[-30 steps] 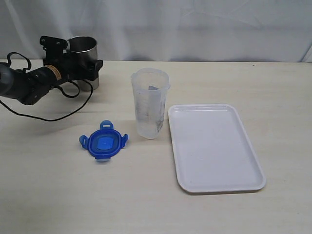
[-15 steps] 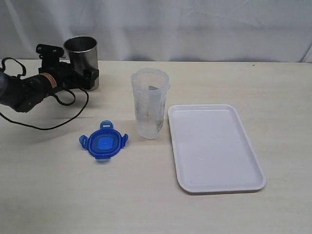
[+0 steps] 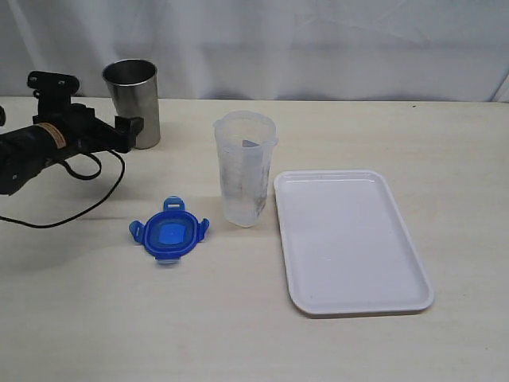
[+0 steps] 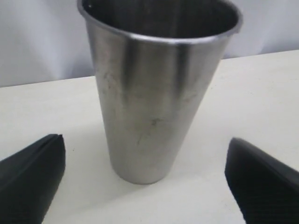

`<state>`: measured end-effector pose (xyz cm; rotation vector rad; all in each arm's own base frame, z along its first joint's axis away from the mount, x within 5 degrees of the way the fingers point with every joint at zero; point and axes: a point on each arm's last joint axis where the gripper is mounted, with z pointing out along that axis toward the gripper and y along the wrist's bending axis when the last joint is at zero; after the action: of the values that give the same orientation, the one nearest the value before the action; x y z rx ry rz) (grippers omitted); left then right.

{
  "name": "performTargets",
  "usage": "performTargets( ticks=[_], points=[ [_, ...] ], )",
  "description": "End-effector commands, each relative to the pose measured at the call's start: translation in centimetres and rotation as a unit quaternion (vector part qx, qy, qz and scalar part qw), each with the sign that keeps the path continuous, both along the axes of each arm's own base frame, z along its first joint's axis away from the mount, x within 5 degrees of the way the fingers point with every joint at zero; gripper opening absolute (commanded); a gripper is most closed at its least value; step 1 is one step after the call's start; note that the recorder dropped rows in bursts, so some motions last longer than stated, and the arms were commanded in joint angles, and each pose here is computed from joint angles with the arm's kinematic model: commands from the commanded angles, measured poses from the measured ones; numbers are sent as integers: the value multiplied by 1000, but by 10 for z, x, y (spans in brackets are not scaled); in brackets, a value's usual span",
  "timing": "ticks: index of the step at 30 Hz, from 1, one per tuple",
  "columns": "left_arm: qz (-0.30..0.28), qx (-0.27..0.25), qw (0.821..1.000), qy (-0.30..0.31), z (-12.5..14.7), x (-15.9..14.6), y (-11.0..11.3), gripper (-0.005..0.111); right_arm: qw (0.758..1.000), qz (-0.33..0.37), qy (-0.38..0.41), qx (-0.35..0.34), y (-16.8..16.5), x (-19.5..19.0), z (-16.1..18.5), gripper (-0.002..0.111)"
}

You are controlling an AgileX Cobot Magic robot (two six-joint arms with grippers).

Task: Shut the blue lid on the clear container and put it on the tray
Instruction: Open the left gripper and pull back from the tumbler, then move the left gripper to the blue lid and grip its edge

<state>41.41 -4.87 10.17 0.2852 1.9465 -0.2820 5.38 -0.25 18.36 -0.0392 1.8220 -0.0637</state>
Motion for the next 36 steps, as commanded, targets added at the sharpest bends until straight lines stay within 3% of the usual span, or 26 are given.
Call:
performTargets(
  ticks=[1,4,10,14,18,28,31,36],
  points=[
    [9,-2,1000,-5,25,-24,3,86,1000,0,1,1,0,0,-1,5],
    [49,-8,998,39,39,-40,9,86,1000,0,1,1,0,0,-1,5],
    [115,48,983,137,79,-66,24,83,1000,0,1,1,0,0,-1,5],
    [139,77,975,156,110,-85,30,53,1000,0,1,1,0,0,-1,5],
    [145,98,969,176,130,-103,25,36,1000,0,1,1,0,0,-1,5],
    [183,83,932,303,126,-130,23,35,1000,0,1,1,0,0,-1,5],
    [164,73,926,332,123,-134,19,35,1000,0,1,1,0,0,-1,5],
    [89,-7,926,368,118,-136,-2,35,1000,0,1,1,0,0,-1,5]
  ],
)
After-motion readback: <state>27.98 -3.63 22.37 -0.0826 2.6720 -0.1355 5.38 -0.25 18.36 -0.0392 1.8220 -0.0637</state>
